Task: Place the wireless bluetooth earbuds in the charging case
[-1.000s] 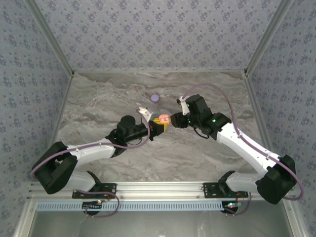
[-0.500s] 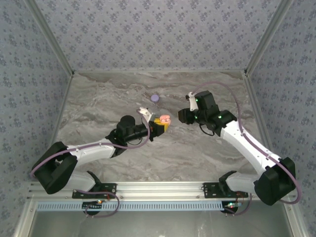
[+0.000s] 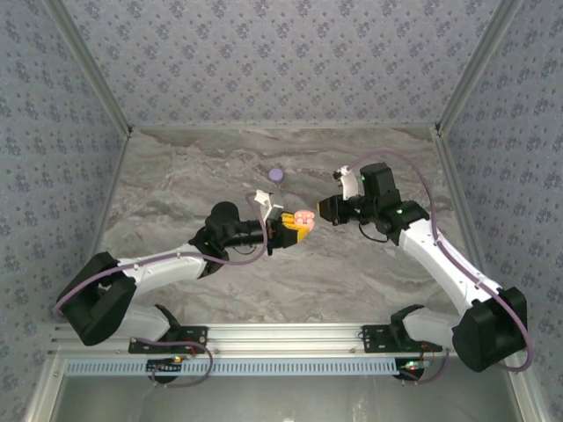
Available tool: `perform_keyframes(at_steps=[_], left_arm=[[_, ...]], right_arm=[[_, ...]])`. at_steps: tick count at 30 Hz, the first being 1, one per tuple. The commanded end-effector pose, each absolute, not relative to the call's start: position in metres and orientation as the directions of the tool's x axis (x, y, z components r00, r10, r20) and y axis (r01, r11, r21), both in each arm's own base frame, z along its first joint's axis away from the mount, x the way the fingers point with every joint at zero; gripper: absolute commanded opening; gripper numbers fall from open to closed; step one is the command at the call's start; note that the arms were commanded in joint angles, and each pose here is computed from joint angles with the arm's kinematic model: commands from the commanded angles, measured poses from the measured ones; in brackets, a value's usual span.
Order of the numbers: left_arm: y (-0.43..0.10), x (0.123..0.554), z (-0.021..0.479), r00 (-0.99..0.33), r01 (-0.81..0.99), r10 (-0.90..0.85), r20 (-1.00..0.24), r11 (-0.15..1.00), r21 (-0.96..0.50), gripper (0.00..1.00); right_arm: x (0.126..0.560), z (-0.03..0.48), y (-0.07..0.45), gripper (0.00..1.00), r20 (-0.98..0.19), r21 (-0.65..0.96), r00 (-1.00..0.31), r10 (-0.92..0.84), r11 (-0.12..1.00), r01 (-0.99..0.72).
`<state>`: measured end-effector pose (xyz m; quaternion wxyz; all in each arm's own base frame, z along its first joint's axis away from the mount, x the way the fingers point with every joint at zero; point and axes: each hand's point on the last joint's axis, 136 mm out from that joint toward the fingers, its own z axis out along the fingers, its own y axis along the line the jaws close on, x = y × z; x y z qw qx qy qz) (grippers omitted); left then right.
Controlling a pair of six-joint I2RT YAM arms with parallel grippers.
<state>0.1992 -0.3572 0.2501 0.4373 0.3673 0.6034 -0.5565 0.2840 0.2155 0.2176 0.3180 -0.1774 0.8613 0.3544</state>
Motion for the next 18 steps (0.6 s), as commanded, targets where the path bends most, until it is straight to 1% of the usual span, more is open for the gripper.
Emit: perform_keyframes(at_steps=[1, 11, 18], left_arm=[[-0.361, 0.188, 0.279, -0.299, 0.953, -0.087, -0.95, 0.025, -0.303, 0.0], [-0.364, 0.193, 0.271, -0.322, 0.945, -0.08, -0.943, 0.04, -0.326, 0.0], [-0.367, 0.199, 0.261, -0.352, 0.932, -0.065, -0.934, 0.062, -0.356, 0.0]], right_arm=[[0.272, 0.232, 0.227, 0.14, -0.703, 0.531, -0.706, -0.093, 0.592, -0.606], [0.249, 0.257, 0.244, 0.14, -0.74, 0.558, -0.663, -0.112, 0.447, -0.699], [0.239, 0.271, 0.244, 0.14, -0.771, 0.543, -0.629, -0.104, 0.41, -0.733]])
